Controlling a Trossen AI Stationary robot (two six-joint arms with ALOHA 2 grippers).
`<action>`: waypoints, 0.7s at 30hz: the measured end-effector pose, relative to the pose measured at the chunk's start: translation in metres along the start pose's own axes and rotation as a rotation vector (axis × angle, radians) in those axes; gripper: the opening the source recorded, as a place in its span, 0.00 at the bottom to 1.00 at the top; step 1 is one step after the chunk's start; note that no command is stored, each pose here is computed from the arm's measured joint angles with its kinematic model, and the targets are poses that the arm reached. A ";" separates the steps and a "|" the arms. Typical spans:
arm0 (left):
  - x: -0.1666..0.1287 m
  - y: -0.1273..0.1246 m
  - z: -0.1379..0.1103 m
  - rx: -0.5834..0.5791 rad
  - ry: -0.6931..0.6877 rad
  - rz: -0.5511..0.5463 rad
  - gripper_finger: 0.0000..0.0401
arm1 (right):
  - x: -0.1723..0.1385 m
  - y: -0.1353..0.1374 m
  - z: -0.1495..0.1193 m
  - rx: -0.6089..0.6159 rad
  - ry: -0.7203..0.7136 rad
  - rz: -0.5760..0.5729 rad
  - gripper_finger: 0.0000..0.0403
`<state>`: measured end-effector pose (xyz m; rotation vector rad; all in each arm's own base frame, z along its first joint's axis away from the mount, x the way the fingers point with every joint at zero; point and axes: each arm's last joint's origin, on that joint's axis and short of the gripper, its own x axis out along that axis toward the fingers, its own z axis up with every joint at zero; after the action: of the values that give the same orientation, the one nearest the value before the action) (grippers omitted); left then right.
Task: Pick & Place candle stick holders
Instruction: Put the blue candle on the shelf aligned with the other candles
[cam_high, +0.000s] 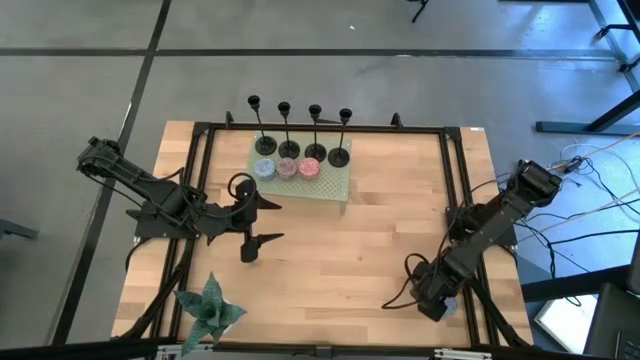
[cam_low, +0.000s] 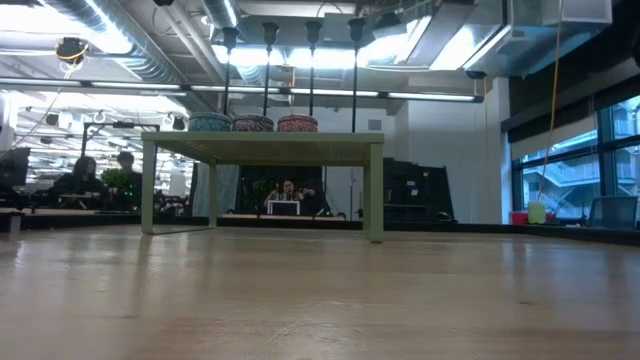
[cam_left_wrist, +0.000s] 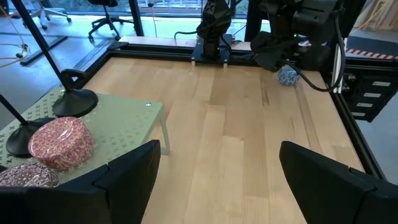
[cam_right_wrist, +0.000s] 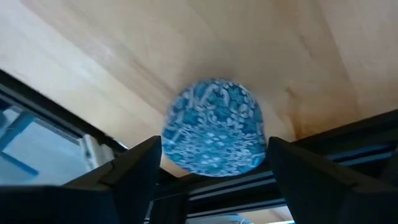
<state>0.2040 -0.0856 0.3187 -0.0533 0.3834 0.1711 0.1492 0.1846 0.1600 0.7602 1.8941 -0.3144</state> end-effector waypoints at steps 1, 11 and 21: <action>0.000 0.000 0.000 0.000 0.000 0.000 0.82 | 0.002 -0.001 -0.001 0.007 0.001 -0.008 0.74; 0.000 0.000 0.000 0.000 0.000 -0.001 0.82 | 0.006 -0.002 -0.003 0.011 0.003 -0.001 0.74; 0.000 0.000 0.000 0.000 0.000 0.000 0.82 | 0.006 0.001 -0.003 -0.018 0.006 0.021 0.74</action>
<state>0.2041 -0.0856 0.3188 -0.0534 0.3832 0.1711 0.1457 0.1887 0.1563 0.7685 1.8909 -0.2818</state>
